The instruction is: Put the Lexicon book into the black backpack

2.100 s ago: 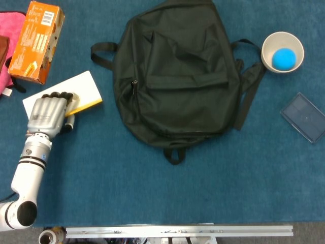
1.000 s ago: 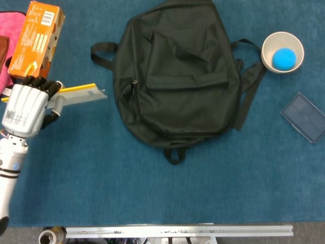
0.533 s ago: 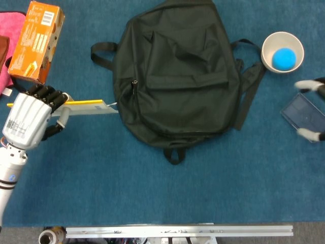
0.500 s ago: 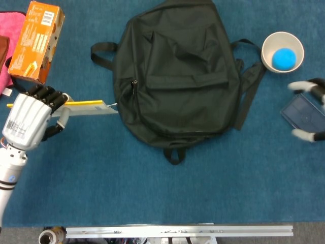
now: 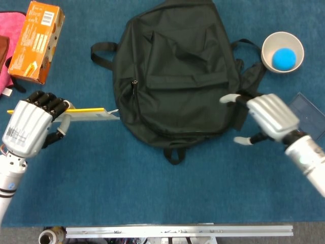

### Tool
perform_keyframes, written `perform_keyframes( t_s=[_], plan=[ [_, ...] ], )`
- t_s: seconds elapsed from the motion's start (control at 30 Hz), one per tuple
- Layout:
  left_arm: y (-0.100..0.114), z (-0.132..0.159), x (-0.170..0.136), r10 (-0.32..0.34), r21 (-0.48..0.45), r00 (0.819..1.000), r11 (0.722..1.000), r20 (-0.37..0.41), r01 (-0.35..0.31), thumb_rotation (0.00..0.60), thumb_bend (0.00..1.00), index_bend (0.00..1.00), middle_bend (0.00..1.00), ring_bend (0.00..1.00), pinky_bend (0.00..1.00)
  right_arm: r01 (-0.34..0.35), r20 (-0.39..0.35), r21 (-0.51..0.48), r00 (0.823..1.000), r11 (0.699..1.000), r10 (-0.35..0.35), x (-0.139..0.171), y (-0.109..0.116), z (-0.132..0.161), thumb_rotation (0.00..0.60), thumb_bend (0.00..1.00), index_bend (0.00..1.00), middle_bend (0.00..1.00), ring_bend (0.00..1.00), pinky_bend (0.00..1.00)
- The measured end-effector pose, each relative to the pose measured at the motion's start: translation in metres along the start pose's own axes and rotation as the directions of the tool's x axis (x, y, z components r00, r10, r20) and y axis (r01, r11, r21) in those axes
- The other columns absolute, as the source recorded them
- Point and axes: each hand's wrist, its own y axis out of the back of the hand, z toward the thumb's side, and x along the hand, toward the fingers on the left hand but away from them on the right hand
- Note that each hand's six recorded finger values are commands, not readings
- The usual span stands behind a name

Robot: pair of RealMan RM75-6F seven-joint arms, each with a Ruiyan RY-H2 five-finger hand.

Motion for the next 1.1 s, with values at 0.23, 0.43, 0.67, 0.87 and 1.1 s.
perform_keyframes(
  t_s=[0.23,0.43,0.67,0.87,1.1],
  plan=[
    [0.002,0.0,0.0,0.0,0.004,1.0,1.0,-0.004,0.0,0.6,0.42,0.75,0.64,0.47,0.45,-0.036,-0.016,0.044,0.999,0.998,0.037,-0.039,-0.022,0.02,0.6,0.03,0.25,0.35,0.19,0.35],
    [0.002,-0.002,0.0,0.002,-0.001,1.0,1.0,-0.011,-0.002,0.6,0.43,0.75,0.64,0.47,0.45,-0.041,-0.036,0.089,0.998,0.995,0.045,-0.066,-0.035,0.04,0.6,0.03,0.25,0.35,0.19,0.35],
    [0.002,-0.004,0.002,0.001,-0.004,1.0,1.0,-0.011,-0.001,0.6,0.42,0.75,0.64,0.47,0.45,-0.057,-0.051,0.113,0.997,0.992,0.063,-0.086,-0.047,0.06,0.6,0.03,0.25,0.35,0.19,0.35],
    [0.0,-0.005,0.003,-0.002,-0.007,1.0,1.0,-0.011,0.002,0.6,0.42,0.75,0.64,0.47,0.45,-0.075,-0.047,0.144,0.995,0.987,0.083,-0.099,-0.061,0.07,0.6,0.03,0.25,0.35,0.19,0.35],
    [0.0,-0.008,0.004,0.0,-0.01,1.0,1.0,-0.013,-0.001,0.6,0.42,0.75,0.64,0.47,0.45,-0.069,0.0,0.179,0.998,0.981,0.07,-0.113,-0.064,0.064,0.6,0.25,0.25,0.35,0.2,0.35]
  ],
)
